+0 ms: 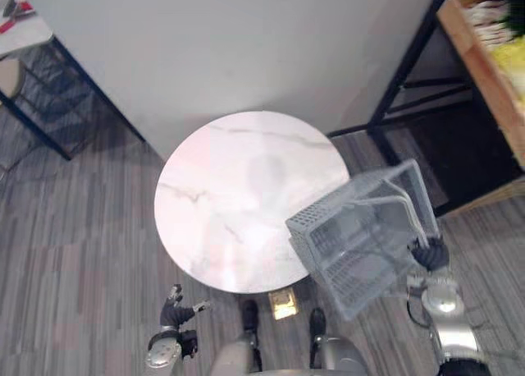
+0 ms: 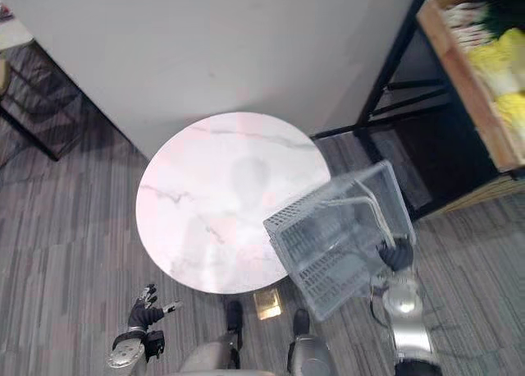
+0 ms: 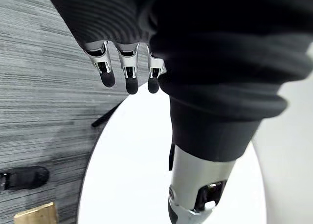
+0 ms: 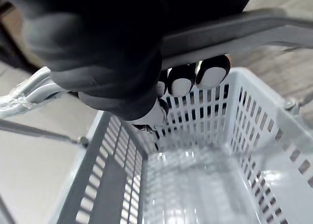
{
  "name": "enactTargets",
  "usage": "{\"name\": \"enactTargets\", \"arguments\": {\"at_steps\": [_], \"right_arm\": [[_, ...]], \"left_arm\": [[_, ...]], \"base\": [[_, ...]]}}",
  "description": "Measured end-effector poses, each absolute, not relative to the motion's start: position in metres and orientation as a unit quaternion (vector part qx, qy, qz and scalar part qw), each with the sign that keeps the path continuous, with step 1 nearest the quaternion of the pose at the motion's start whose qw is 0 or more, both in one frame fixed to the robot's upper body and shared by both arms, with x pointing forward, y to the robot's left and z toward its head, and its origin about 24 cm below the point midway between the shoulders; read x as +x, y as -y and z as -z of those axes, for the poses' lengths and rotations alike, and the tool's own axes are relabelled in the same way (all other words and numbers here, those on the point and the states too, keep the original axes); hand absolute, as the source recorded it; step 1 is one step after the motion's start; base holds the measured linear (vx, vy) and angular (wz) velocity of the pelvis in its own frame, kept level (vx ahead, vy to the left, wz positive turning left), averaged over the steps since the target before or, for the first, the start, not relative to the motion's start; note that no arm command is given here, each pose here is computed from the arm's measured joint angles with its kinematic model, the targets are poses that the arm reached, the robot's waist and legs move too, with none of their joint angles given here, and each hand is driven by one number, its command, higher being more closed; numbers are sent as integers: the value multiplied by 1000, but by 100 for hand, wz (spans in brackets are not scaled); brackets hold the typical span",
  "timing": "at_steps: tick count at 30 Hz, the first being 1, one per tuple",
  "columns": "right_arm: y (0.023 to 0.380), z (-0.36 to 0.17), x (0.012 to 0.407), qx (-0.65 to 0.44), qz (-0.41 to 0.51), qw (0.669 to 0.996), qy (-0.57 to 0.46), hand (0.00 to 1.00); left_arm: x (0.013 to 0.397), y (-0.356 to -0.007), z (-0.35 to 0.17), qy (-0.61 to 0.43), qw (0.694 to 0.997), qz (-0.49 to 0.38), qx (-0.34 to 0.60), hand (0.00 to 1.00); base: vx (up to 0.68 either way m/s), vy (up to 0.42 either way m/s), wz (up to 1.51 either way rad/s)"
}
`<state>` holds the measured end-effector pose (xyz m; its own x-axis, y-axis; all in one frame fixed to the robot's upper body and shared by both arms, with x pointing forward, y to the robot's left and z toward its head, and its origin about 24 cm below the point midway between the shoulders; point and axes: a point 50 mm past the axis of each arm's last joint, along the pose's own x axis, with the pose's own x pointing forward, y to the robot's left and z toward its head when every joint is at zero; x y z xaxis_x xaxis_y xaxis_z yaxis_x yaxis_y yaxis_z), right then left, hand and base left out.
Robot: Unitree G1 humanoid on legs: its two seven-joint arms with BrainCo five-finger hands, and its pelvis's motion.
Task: Pick vegetable in the basket
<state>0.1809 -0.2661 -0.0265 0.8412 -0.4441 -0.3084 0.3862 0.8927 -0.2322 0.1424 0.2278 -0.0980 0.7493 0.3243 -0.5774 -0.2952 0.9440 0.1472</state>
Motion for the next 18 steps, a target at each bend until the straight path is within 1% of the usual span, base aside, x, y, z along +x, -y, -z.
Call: {"name": "enactTargets", "arguments": {"at_steps": [3,6,9,14,16,18], "right_arm": [[257,36,170,-29,211,958,-191,100],[246,45,160,18,212,955,-207,100],[242,40,158,14,208,958,-198,100],[245,20,168,-4,219,964,-150,100],[245,23,165,-6,223,962,-157,100],[245,27,165,-23,228,959,-167,100]], "left_arm": [[147,-227,92,-299,941,-158,21,0],[141,-228,88,-292,943,-159,21,0],[141,-235,78,-269,946,-179,16,0],[170,-231,55,-203,964,-171,12,0],[170,-229,55,-203,964,-171,9,0],[167,-229,57,-207,962,-180,8,0]], "base": [[11,9,-20],[-4,11,-43],[-63,1,-58],[-132,7,-28],[-80,-73,11],[-167,-227,-1]]}}
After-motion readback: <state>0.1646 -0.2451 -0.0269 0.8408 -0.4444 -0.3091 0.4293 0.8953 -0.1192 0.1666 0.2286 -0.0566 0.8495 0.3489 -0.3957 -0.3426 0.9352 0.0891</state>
